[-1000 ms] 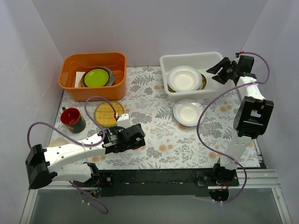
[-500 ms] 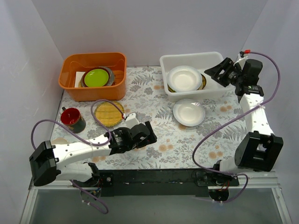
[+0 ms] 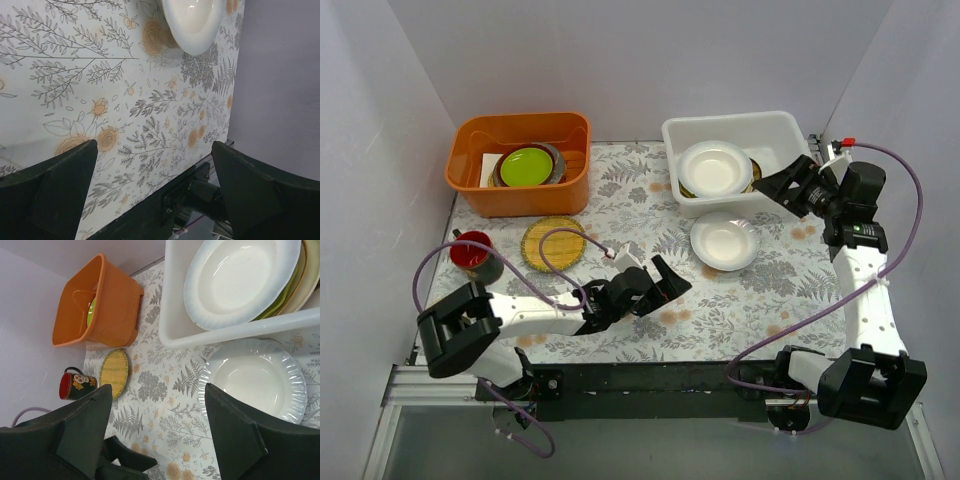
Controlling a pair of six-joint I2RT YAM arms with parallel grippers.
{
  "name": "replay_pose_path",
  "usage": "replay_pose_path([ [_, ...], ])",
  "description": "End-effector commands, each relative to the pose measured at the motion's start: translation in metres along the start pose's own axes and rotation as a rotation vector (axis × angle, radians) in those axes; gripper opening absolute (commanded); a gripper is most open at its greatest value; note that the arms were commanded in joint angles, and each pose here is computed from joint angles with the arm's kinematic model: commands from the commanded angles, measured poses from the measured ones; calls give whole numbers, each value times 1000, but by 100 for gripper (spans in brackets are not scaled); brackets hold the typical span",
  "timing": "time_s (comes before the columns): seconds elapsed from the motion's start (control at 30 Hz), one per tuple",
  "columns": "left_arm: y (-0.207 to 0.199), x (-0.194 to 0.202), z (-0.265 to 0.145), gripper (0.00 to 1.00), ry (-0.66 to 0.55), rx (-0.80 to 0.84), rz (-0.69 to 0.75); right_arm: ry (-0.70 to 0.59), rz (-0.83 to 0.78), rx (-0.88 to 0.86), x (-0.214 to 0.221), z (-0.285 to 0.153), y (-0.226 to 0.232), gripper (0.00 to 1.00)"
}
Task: Place the plates into the plastic bin on the countertop
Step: Place the plate in the plastic bin, then pick up the plate at the center of the board.
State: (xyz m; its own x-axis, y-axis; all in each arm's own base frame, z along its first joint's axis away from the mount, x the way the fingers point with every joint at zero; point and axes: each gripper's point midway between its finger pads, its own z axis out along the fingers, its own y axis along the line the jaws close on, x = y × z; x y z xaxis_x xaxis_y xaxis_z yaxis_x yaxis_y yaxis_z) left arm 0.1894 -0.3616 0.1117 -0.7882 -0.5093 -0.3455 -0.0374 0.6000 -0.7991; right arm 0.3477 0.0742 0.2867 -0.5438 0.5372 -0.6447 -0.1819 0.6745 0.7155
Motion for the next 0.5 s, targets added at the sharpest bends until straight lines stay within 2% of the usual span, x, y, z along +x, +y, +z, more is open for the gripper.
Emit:
replay_pose_path([
  [0.0,-27,1,19,98,10,144,-172,28,-38,-11,20,-18,6,82],
  [0.17,-28,10,50,95,33,163,-188,32,-64,33,32,-35,2,83],
  [0.47,-28,-2,79,89,16,174,-205,56,-57,51,56,-51,-2,84],
])
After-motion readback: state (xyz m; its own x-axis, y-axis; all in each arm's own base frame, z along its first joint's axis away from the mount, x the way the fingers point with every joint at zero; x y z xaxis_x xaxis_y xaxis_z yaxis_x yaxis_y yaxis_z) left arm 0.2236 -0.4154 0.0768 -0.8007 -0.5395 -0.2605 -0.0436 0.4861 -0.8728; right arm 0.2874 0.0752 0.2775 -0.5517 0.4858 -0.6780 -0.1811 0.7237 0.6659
